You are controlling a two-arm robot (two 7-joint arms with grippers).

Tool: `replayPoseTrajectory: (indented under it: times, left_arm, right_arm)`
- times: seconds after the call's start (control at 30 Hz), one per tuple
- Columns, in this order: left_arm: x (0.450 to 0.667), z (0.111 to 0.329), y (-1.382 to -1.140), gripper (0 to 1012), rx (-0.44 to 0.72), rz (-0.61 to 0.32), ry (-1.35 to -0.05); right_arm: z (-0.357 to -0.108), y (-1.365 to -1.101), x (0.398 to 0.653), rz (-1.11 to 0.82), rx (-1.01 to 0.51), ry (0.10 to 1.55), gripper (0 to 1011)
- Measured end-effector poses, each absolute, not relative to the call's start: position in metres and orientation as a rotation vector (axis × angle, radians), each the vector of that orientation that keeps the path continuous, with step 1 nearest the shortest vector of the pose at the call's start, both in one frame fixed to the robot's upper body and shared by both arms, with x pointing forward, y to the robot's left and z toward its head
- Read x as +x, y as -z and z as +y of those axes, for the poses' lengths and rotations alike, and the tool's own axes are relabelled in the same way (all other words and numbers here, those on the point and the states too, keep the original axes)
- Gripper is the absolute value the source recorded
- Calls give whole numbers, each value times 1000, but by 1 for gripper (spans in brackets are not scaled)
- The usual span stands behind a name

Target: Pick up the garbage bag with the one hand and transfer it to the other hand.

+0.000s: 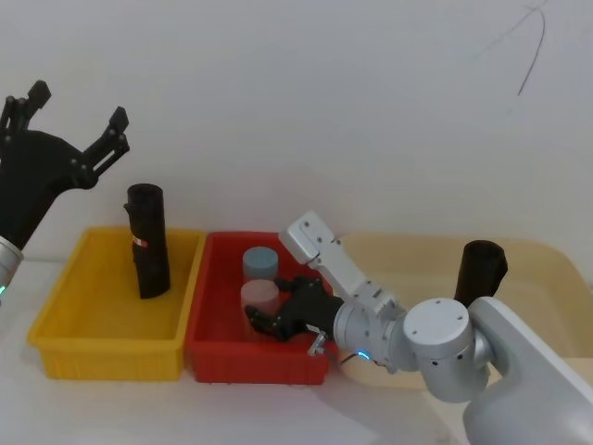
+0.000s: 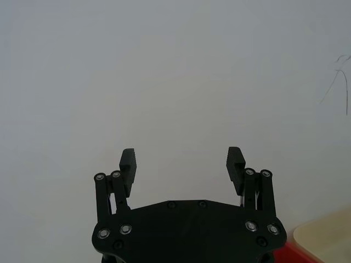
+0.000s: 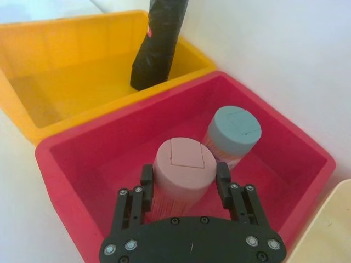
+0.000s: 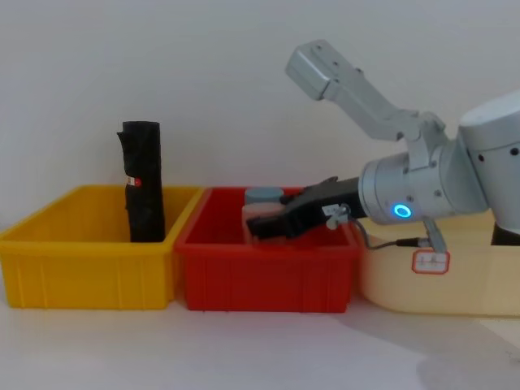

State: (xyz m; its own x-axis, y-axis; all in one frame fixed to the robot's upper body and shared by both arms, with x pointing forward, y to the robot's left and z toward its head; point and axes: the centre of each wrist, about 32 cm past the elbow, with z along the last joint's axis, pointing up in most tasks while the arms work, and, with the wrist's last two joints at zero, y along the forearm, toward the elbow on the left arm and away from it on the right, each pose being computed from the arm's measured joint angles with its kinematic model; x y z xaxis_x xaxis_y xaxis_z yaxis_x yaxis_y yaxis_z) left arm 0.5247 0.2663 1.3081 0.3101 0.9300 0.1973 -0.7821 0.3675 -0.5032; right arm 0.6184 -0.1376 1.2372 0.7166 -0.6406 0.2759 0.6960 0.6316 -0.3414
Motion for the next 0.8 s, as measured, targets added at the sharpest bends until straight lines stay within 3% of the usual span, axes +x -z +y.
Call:
replayPoseTrajectory:
  times: [0.8]
  left_arm:
    - [525,266,-1308,1000,-342,-500,-1160]
  right_arm:
    - [-163,-1266,609,-132,-283,839,666]
